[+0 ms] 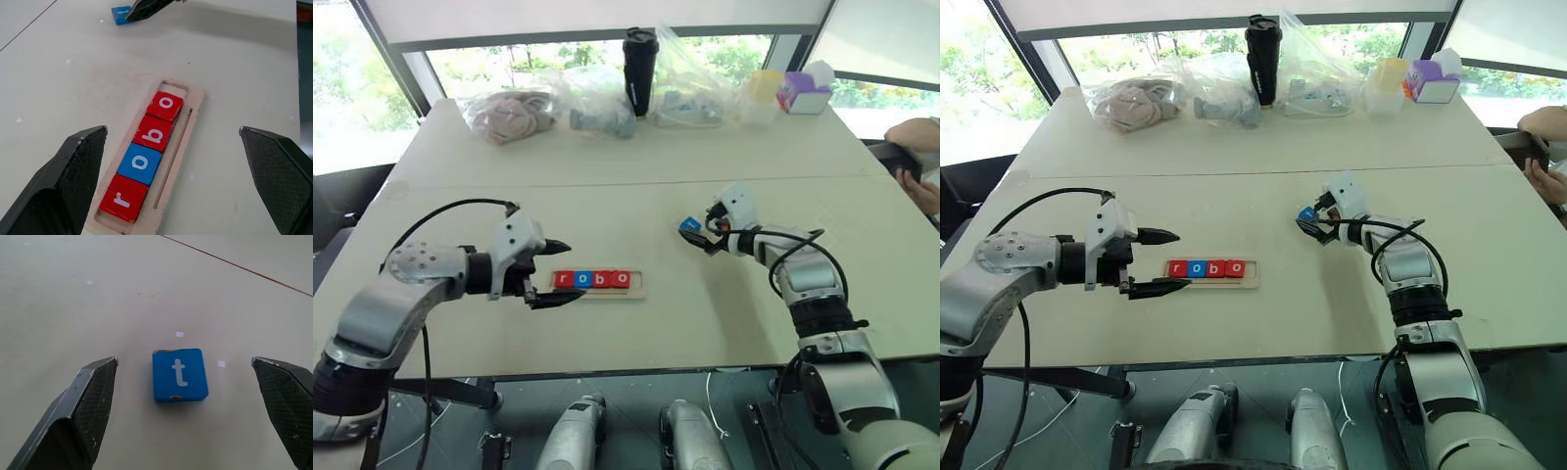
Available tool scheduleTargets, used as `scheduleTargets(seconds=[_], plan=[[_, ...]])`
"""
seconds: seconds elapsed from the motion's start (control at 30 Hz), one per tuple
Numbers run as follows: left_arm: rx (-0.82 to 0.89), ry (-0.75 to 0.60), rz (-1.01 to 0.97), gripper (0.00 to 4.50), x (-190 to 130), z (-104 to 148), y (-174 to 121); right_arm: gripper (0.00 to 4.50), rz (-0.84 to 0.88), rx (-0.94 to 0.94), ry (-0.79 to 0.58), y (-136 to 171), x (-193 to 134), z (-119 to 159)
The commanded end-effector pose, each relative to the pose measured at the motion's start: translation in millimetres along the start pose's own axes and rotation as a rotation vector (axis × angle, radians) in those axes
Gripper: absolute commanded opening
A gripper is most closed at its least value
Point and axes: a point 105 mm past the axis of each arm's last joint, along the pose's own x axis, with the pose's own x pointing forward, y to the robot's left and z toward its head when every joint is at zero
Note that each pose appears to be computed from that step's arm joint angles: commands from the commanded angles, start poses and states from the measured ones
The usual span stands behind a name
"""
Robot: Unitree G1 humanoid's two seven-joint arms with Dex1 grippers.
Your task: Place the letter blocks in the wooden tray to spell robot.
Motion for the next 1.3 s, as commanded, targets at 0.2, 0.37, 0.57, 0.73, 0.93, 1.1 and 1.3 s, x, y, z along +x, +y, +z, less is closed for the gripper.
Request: scheduleTargets(seconds=[0.2,0.37,0.57,0.73,0.93,1.1,1.3], plan=[[0.046,-0.012,0.033,4.50,-7.4,8.1,6.1,3.96,-0.119,-0.046,0.049,-15.6,12.7,-2.3],[0.036,0.000,0.047,4.50,-11.8,2.2,7.3,1.64,-0.108,-0.009,0.022,-11.8,14.5,3.2],[0.036,-0.017,0.042,4.50,-8.9,3.3,6.6,1.20,-0.095,0.049,-0.007,-3.9,2.2,13.1],[0.037,-0.023,0.029,4.50,-5.9,2.9,4.8,1.20,-0.201,0.314,-0.013,-0.6,-29.5,20.3],[0.036,-0.030,0.001,4.50,-0.8,0.7,3.9,1.20,-0.360,0.368,0.100,31.0,-81.1,11.3],[0.054,-0.018,-0.011,4.50,4.1,-3.2,10.8,1.20,-0.434,0.389,0.217,63.9,-95.0,-18.6],[0.076,0.005,-0.026,4.50,7.2,-8.4,15.1,1.70,-0.464,0.494,0.238,84.2,-91.9,-32.6]])
